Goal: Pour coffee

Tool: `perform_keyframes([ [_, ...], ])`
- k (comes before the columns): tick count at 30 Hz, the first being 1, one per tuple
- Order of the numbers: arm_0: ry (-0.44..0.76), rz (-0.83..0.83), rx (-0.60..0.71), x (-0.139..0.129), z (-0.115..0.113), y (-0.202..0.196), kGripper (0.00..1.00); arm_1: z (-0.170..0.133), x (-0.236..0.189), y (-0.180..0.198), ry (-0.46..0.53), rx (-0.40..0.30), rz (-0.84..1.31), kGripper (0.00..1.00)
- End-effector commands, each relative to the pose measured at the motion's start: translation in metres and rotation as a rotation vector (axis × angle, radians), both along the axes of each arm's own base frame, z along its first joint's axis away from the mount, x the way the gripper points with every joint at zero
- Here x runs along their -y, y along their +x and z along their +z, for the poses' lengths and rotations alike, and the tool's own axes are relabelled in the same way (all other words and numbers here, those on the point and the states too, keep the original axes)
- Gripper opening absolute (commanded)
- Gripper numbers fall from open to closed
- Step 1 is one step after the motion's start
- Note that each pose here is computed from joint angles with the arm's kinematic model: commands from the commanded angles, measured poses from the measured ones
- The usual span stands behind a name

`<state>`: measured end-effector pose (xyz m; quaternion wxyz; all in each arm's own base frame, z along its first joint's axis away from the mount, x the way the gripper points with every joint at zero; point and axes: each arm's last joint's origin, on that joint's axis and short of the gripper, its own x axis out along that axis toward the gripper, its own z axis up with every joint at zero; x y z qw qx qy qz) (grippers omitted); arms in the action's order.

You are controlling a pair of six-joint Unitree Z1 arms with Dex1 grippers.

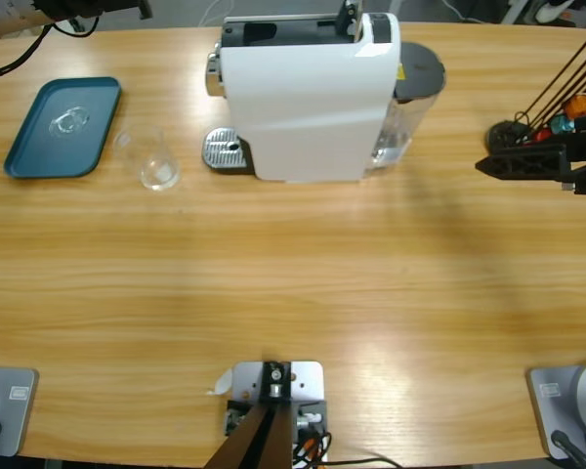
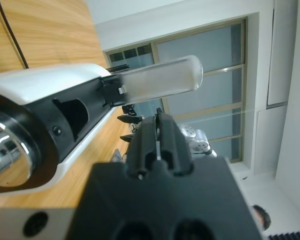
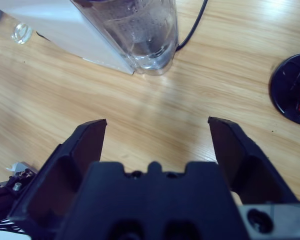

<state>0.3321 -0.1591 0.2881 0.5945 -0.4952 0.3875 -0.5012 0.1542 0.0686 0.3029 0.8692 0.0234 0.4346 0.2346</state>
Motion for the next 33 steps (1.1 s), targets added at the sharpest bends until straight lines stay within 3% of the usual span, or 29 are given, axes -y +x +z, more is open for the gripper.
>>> perform_keyframes([
  [1, -0.038, -0.001, 0.21, -0.013, 0.048, -0.015, 0.0, -0.01, 0.0, -0.003, -0.009, -0.027, -0.004, 0.895],
  [7, -0.007, 0.067, 0.26, -0.034, 0.108, -0.049, 0.006, -0.01, 0.0, -0.003, -0.008, -0.029, -0.003, 0.895],
  [9, 0.042, 0.086, 0.224, -0.039, 0.125, -0.06, 0.152, -0.01, 0.0, -0.003, -0.009, -0.029, -0.003, 0.895],
  [10, 0.073, 0.104, 0.209, -0.042, 0.13, -0.065, 0.177, -0.01, 0.0, -0.003, -0.008, -0.028, -0.003, 0.896],
  [11, 0.118, 0.127, 0.199, -0.044, 0.134, -0.071, 0.179, -0.01, 0.0, -0.003, -0.008, -0.027, -0.003, 0.896],
  [13, 0.261, 0.223, 0.186, -0.049, 0.141, -0.088, 0.31, -0.01, 0.0, -0.003, -0.008, -0.026, -0.003, 0.899],
  [16, 0.463, 0.319, 0.209, -0.062, 0.152, -0.11, 0.405, -0.009, 0.0, -0.004, -0.007, -0.023, -0.003, 0.899],
  [18, 0.642, 0.34, 0.239, -0.065, 0.157, -0.122, 0.425, -0.008, 0.001, -0.006, -0.01, -0.013, -0.008, 0.895],
  [22, 1.02, 0.334, 0.325, -0.071, 0.149, -0.139, 0.645, 0.002, 0.015, -0.023, -0.047, 0.071, -0.113, 0.89],
  [24, 1.147, 0.307, 0.377, -0.075, 0.137, -0.148, 0.736, 0.005, 0.021, -0.03, -0.044, 0.103, -0.154, 0.886],
  [30, 1.27, 0.258, 0.453, -0.082, 0.117, -0.165, 0.826, 0.016, 0.024, -0.035, -0.05, 0.144, -0.24, 0.898],
  [33, 1.265, 0.204, 0.468, -0.072, 0.11, -0.166, 0.825, 0.032, 0.026, -0.039, -0.079, 0.118, -0.227, 0.998],
])
